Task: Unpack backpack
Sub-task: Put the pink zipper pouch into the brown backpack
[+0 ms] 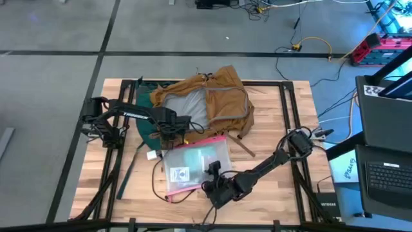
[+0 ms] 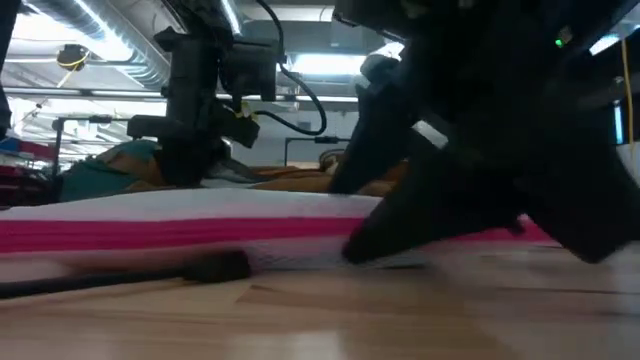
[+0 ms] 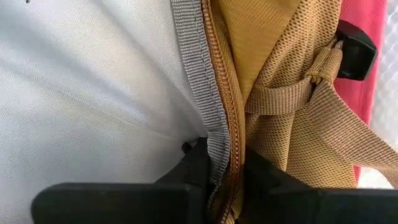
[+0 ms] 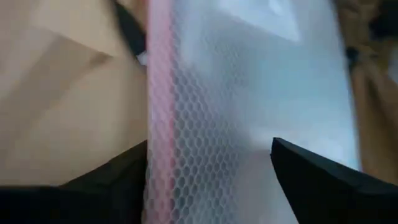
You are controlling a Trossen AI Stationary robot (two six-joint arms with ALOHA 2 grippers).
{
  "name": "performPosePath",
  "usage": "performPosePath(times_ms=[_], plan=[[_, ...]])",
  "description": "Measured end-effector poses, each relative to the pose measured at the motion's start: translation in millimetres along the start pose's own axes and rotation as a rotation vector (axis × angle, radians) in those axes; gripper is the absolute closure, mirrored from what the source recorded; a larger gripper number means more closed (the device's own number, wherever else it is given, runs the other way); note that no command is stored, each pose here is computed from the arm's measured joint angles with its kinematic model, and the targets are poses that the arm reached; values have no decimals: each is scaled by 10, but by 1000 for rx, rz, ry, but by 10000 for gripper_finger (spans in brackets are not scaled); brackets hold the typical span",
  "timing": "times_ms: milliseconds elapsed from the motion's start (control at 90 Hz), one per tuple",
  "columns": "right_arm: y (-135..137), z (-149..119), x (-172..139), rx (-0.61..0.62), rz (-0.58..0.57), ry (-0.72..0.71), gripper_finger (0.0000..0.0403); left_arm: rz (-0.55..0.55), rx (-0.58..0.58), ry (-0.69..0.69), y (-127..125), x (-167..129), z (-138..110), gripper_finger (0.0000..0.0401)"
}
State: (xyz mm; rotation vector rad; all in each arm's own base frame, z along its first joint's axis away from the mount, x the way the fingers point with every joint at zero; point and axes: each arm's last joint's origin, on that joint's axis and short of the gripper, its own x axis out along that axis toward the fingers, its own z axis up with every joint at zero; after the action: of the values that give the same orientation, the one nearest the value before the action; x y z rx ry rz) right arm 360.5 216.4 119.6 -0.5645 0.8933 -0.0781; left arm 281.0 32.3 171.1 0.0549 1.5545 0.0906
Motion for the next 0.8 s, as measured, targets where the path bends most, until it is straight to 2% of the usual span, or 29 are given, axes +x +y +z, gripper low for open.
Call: performPosePath(times_ms=[167,467,644,800], plan=[[2,-32,-4,-26,-3,27,188,0,-3,1,0,0,-1,370],[4,-35,-5,-42,6,31,386,0,-3,1,0,0,-1,370],[-22,21,-45,-60,-26,39,398,1,-2,-2,-1,-6,-2,370],[-22,143,-290,-86,-144,90,400,-3,2,-29,-17,-69,38,370]])
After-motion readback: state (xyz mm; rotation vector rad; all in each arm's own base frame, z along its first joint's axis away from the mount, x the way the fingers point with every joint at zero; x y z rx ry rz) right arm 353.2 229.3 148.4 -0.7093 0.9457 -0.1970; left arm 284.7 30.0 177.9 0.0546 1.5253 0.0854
